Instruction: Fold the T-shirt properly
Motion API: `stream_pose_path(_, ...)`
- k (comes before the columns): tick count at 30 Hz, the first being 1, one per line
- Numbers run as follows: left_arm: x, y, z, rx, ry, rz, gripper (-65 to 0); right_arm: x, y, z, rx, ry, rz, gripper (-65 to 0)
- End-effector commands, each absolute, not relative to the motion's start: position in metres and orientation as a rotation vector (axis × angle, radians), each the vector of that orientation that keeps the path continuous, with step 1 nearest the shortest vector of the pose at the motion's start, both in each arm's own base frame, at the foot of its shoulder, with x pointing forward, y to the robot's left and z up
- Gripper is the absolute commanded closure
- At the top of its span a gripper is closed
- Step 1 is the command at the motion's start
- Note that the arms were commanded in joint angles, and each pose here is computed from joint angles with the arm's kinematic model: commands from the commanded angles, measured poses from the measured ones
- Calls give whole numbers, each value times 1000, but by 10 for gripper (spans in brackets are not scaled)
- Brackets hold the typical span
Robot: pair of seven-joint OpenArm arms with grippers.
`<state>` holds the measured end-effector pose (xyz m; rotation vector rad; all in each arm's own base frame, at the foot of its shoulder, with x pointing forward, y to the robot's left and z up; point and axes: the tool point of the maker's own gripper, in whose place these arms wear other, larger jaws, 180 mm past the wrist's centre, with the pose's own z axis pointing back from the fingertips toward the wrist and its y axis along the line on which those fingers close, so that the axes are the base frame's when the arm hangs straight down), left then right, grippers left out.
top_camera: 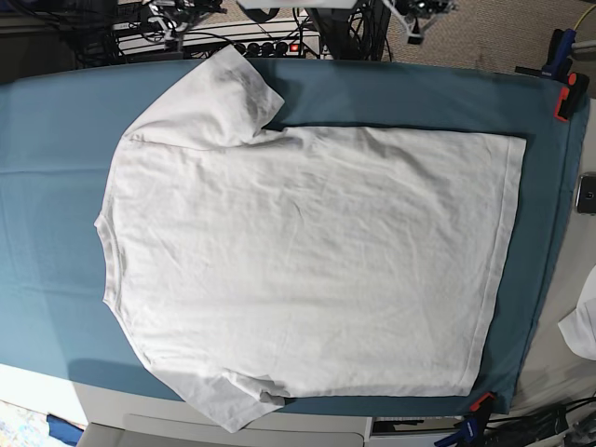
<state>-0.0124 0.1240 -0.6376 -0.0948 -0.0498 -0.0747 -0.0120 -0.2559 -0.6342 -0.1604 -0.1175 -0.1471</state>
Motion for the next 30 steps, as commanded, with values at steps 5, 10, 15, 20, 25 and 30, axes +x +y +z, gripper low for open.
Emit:
stream_pose_path(5, -34, 140, -621, -89, -69, -101, -31, -28, -270, -611, -147, -174, -95, 0)
stream_pose_path(10, -50, 147, -593, -99, -99, -146, -31, -29, -287, -574, -154, -266, -57, 0)
stream_pose_path(15, -48, 160, -555, -92, -183, -143, -31, -11, -300, -524, -175, -397, 75, 0)
stream_pose_path(20, -25, 190, -511, -50, -299, -40, -31, 22, -311, -469, -212, -542, 106, 0)
stream_pose_path(25, -1, 218, -465, -54, -376, 46, -31, 52, -327, -415, -214, -682, -38, 0)
stream_pose_path(30, 20, 219, -417, -187, -444, 99, -31, 76, -343, -370, -213, -782, -148, 0)
